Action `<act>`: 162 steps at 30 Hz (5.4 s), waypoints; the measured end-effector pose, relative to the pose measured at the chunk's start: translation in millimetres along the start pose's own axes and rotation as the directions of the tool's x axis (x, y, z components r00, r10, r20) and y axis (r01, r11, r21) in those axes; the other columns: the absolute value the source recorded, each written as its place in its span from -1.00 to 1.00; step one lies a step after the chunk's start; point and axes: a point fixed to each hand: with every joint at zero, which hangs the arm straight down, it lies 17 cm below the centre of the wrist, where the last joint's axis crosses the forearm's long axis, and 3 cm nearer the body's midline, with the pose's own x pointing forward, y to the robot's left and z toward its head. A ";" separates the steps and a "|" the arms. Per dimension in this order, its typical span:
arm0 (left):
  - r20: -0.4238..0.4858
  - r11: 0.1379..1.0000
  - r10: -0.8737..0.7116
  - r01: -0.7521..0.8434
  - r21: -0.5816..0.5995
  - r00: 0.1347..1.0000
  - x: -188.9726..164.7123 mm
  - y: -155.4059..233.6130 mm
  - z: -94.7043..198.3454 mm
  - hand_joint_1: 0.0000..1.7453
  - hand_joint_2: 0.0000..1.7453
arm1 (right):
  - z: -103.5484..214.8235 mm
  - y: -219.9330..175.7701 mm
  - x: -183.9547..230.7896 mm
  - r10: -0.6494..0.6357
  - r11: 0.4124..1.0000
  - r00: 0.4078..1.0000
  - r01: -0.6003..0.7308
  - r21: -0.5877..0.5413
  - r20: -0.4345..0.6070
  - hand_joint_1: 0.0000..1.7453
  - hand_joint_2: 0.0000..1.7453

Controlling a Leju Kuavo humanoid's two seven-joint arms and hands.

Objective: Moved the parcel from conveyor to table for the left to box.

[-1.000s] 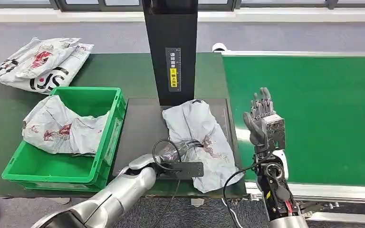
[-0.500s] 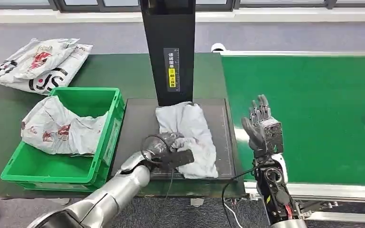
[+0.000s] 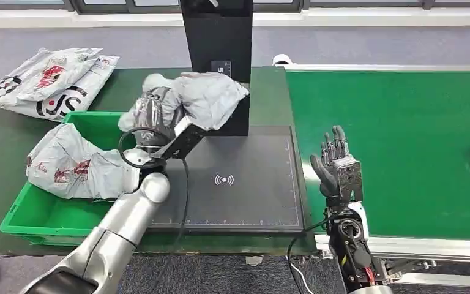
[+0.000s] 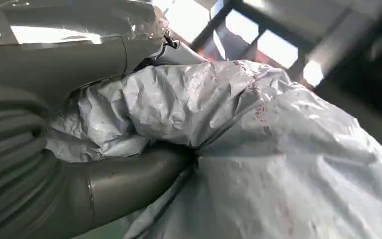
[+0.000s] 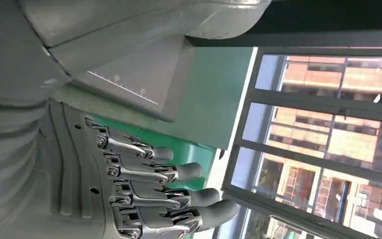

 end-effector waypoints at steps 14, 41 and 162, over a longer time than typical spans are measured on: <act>-0.174 0.859 -0.484 0.504 0.093 0.858 -80.9 86.5 0.6 1.00 1.00 | 6.4 4.7 -2.5 0.020 1.000 1.000 -0.020 0.013 -0.015 -1.00 1.00; -0.540 0.771 -0.624 0.331 -0.545 0.564 -286.9 18.7 153.8 -1.00 -1.00 | 13.6 13.8 -16.3 0.051 0.996 0.995 -0.044 0.072 -0.091 -1.00 1.00; -0.546 0.515 0.660 -0.840 -0.173 0.517 -15.2 -148.8 152.1 -1.00 1.00 | 176.9 -355.5 -175.7 0.633 0.097 -0.252 -0.912 0.399 -0.732 -1.00 1.00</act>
